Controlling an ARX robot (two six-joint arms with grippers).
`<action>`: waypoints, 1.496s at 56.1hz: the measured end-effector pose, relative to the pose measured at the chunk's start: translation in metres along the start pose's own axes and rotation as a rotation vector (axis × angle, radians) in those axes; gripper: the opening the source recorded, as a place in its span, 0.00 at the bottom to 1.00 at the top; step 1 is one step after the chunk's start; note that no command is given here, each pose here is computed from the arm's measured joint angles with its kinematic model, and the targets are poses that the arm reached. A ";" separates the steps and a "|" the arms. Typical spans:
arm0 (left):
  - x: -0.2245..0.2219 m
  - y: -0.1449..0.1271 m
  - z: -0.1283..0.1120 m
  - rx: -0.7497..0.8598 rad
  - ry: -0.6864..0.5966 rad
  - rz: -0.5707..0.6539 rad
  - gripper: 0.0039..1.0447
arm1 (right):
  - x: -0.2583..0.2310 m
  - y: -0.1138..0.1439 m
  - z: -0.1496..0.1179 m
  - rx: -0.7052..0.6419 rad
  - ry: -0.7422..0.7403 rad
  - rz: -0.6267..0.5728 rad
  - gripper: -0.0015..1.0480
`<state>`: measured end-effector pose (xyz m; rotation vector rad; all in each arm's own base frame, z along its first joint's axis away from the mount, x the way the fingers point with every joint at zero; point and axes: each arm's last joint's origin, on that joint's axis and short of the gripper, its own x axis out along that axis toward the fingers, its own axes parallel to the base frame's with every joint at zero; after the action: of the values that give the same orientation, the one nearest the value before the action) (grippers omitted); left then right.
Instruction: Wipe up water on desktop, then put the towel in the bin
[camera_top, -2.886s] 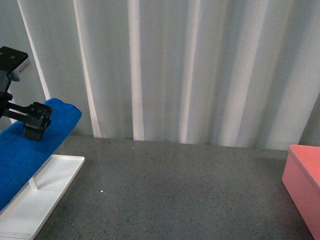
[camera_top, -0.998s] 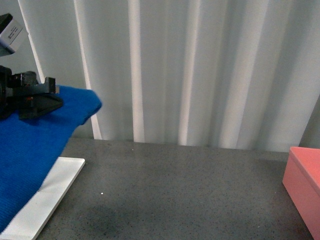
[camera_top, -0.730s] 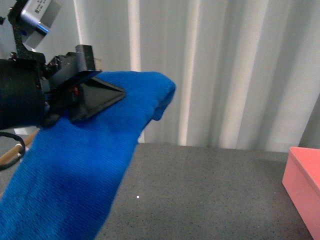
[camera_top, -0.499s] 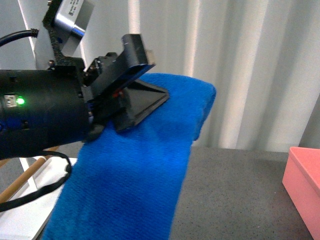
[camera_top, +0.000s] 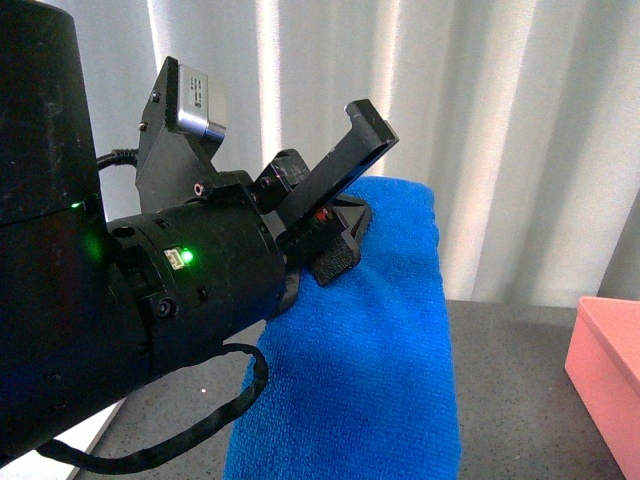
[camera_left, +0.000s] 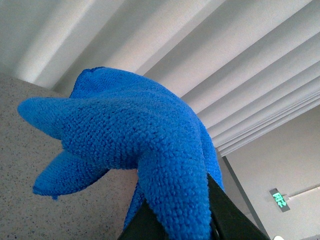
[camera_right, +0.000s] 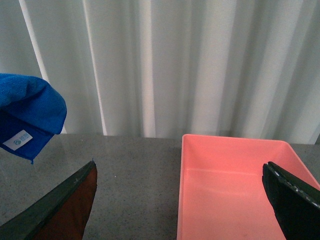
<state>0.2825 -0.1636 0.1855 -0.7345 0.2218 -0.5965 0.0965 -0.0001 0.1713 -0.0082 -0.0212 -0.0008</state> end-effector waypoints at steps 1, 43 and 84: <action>0.000 0.000 0.000 0.002 0.002 0.000 0.05 | 0.000 0.000 0.000 0.000 0.000 0.000 0.93; 0.000 -0.001 -0.001 0.022 0.002 0.001 0.05 | 0.009 0.010 -0.017 0.112 0.391 0.387 0.93; 0.000 -0.001 -0.001 0.022 0.002 0.001 0.05 | 0.086 0.051 -0.011 0.163 0.418 0.859 0.93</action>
<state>0.2820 -0.1645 0.1853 -0.7127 0.2174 -0.5979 0.1829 0.0511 0.1614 0.1461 0.4012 0.8570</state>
